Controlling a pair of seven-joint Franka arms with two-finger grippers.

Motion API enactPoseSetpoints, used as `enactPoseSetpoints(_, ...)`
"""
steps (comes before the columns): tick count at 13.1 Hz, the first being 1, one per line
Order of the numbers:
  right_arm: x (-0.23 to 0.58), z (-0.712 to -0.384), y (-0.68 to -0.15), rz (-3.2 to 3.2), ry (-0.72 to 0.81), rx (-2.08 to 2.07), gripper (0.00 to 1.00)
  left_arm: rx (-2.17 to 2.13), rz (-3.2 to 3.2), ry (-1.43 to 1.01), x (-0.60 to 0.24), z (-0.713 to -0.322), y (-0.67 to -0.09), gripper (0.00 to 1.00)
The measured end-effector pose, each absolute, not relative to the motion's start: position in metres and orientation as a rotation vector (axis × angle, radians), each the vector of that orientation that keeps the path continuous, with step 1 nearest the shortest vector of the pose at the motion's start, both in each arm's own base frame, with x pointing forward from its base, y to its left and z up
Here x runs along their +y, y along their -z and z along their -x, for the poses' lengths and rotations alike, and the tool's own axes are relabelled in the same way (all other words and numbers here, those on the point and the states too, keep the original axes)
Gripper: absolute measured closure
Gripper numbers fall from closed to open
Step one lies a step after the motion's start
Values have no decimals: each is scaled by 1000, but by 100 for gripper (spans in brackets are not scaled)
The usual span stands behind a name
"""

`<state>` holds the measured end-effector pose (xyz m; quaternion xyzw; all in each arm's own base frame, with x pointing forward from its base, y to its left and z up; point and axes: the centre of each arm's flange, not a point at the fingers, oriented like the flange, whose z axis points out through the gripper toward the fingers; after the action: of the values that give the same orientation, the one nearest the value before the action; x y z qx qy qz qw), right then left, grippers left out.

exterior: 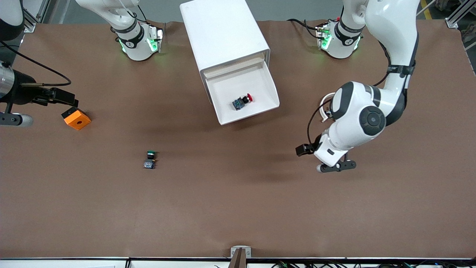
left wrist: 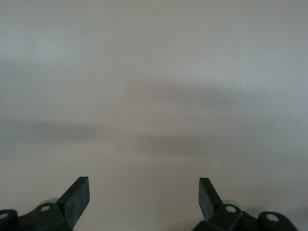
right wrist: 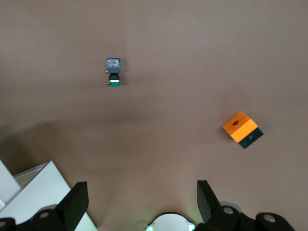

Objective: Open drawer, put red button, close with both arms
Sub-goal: 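Withdraw the right gripper while the left gripper moves toward the drawer, then push the drawer shut into the white unit with the left gripper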

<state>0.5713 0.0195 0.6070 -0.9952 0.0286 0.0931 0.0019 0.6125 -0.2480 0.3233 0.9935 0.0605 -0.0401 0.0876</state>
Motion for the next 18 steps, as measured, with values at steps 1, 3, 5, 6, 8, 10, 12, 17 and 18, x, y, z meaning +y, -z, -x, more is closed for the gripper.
enactPoseSetpoints(1, 26, -568, -612, 3139, -279, 68, 0, 162, -2959, 143, -255, -605, -315, 0)
enactPoseSetpoints(3, 36, -560, -618, 3156, -248, 41, 0, 122, -2959, 180, -271, -592, -306, 0)
enactPoseSetpoints(5, 36, -551, -615, 3163, -178, 37, 0, 87, -2953, 210, -293, -578, -301, 0)
enactPoseSetpoints(6, 36, -545, -612, 3164, -144, 37, 0, 98, -2949, 232, -308, -570, -298, 0)
enactPoseSetpoints(8, 35, -534, -611, 3165, -113, 36, 0, 156, -2946, 283, -341, -549, -291, 0)
enactPoseSetpoints(10, 34, -531, -614, 3166, -99, 39, 0, 216, -2958, 323, -376, -525, -284, 0)
enactPoseSetpoints(12, 33, -531, -617, 3165, -75, 43, 0, 261, -2972, 352, -404, -502, -281, 0)
enactPoseSetpoints(17, 34, -531, -620, 3165, -64, 37, 0, 301, -3025, 479, -443, -456, -276, 0)
enactPoseSetpoints(18, 35, -531, -620, 3165, -59, 35, 0, 305, -3030, 506, -452, -445, -276, 0)
